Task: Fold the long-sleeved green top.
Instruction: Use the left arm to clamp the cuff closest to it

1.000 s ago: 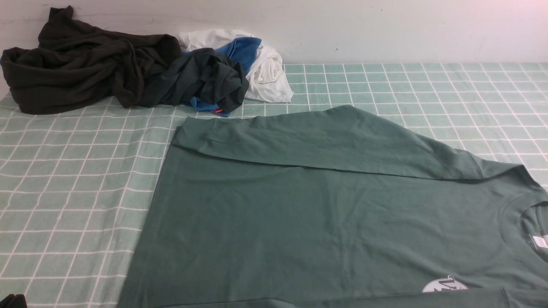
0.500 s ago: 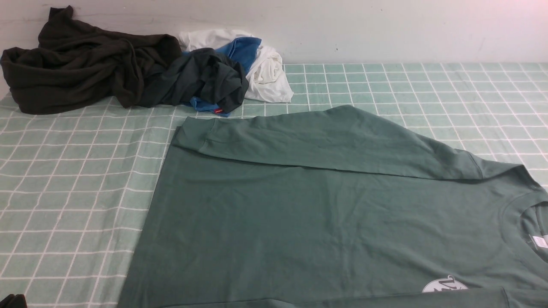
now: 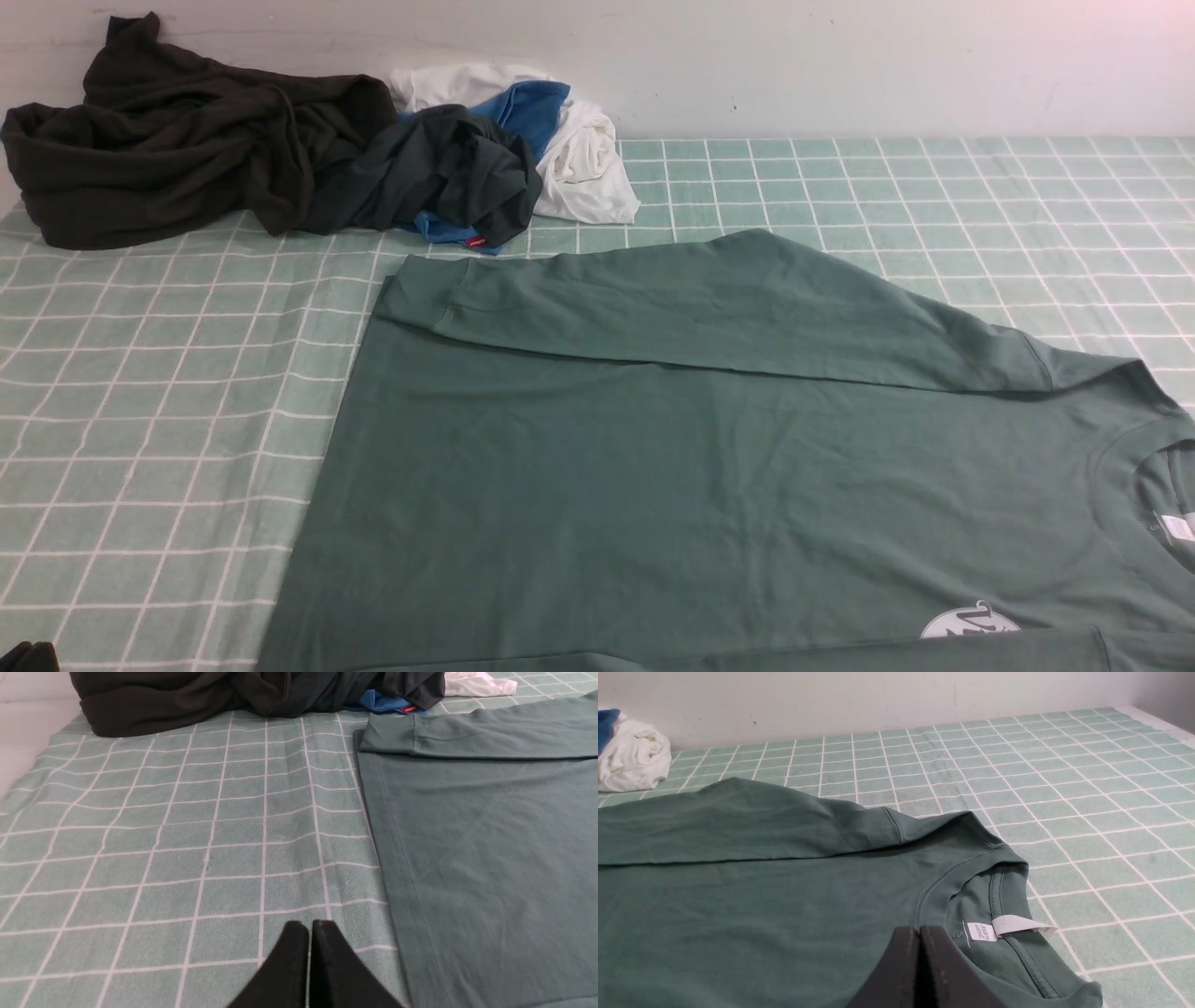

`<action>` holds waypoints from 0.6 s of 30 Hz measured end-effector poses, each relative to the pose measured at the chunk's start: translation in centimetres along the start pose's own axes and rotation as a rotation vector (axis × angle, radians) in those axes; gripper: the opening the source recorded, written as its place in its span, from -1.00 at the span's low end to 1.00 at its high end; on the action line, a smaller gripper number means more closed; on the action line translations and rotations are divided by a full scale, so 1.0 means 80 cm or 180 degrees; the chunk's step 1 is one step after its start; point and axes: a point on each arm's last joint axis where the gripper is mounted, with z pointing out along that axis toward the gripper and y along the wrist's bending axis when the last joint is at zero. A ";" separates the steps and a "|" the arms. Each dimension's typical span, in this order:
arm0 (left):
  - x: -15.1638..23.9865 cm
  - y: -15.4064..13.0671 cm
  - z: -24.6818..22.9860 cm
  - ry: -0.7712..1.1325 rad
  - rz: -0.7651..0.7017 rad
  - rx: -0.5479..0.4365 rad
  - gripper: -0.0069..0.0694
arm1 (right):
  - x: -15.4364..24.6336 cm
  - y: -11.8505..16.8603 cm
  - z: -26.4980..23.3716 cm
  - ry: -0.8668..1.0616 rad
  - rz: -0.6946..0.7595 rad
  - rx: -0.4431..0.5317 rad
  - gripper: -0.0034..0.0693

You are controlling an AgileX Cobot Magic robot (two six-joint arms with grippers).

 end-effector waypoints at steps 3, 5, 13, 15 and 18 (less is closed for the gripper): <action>0.000 0.000 0.000 0.0000 0.0003 -0.0001 -0.83 | 0.000 0.000 0.000 0.0000 0.0000 0.0000 -0.94; 0.000 0.000 0.000 0.0000 0.0003 -0.0001 -0.83 | 0.000 0.000 0.000 0.0000 0.0003 -0.0001 -0.94; -0.001 -0.006 0.000 -0.0021 -0.0822 0.0179 -0.83 | 0.000 0.001 0.000 -0.0007 0.0107 -0.0020 -0.94; -0.002 -0.010 0.001 -0.0055 -0.1349 0.0294 -0.83 | -0.001 0.004 0.000 -0.0028 0.0542 -0.0102 -0.94; -0.005 -0.015 0.000 -0.0063 -0.2088 0.0474 -0.83 | -0.002 0.009 0.000 -0.0015 0.1429 -0.0254 -0.94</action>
